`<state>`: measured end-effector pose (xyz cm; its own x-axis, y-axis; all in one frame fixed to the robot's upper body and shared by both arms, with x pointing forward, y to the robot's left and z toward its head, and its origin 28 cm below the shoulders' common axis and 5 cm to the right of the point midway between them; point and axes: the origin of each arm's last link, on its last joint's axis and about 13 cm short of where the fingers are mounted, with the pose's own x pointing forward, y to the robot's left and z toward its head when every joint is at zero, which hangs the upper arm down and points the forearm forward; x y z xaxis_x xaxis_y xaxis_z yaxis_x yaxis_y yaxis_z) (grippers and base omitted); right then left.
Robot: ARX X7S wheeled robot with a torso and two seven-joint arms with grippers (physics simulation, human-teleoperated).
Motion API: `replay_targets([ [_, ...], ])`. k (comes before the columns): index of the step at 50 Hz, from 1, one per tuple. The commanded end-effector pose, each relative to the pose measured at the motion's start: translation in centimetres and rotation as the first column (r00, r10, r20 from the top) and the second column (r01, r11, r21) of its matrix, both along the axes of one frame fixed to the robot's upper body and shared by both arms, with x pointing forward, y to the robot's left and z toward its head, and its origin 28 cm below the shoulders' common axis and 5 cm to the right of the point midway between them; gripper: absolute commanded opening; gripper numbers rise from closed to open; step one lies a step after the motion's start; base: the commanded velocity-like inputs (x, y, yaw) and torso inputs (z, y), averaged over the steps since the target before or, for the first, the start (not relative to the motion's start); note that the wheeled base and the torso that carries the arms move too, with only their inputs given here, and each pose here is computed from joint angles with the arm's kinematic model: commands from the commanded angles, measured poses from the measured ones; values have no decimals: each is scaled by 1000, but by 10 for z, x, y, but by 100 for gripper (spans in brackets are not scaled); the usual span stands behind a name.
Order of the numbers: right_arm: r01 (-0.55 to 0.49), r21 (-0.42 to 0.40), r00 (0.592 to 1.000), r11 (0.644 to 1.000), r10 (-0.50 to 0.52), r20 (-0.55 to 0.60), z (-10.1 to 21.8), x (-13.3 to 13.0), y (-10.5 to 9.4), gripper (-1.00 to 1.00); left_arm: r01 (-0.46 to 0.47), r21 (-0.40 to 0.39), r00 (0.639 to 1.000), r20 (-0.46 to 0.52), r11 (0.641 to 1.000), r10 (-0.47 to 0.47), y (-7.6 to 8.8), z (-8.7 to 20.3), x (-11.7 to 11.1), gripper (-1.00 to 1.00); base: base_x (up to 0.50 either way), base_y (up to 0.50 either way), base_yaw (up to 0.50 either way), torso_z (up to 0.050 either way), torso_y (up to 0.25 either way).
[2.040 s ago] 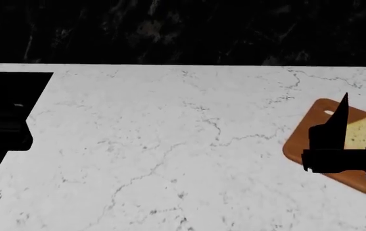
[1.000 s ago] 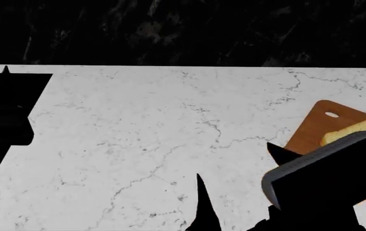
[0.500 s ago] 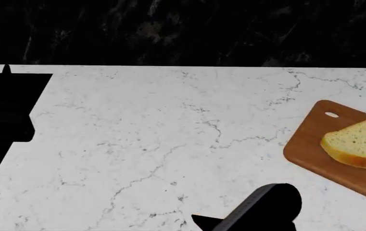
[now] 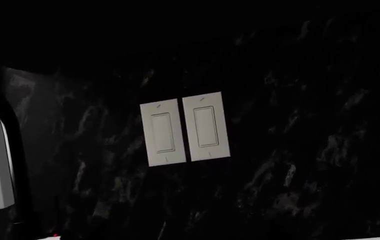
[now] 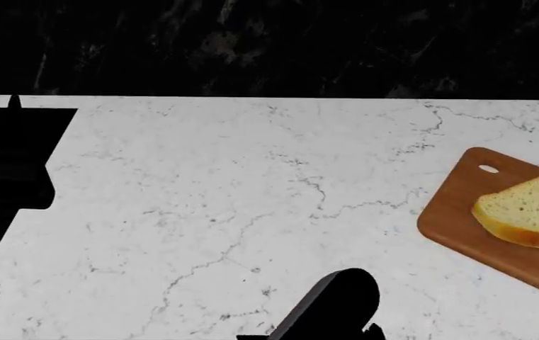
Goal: Pick up the wedge of cheese and place it on the slice of bread to prepare a simple cheese on bread dish.
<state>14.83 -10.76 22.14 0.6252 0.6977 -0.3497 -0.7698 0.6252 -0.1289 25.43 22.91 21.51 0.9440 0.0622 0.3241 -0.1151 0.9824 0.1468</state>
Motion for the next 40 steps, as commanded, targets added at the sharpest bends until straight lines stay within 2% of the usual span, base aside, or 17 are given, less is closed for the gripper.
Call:
replay_targets([
  [1, -137, -26, 990, 990, 136, -39, 3, 10, 13, 100, 4, -6, 1000, 3, 1000, -4, 0, -1, 0, 100, 0, 0, 0, 0, 0],
  [11, -228, -32, 973, 973, 227, -45, 5, 30, 24, 100, 4, -5, 1000, -2, 1000, -4, -1, -1, 0, 100, 0, 0, 0, 0, 0],
  [27, -298, -76, 953, 951, 292, -81, 4, 57, 40, 100, 2, -7, 1000, 3, 1000, -2, 0, -1, 0, 100, 0, 0, 0, 0, 0],
  [40, -404, -101, 915, 909, 398, -71, 14, 53, 65, 100, 9, -8, 1000, -1, 1000, -9, -1, -1, 0, 100, 0, 0, 0, 0, 0],
])
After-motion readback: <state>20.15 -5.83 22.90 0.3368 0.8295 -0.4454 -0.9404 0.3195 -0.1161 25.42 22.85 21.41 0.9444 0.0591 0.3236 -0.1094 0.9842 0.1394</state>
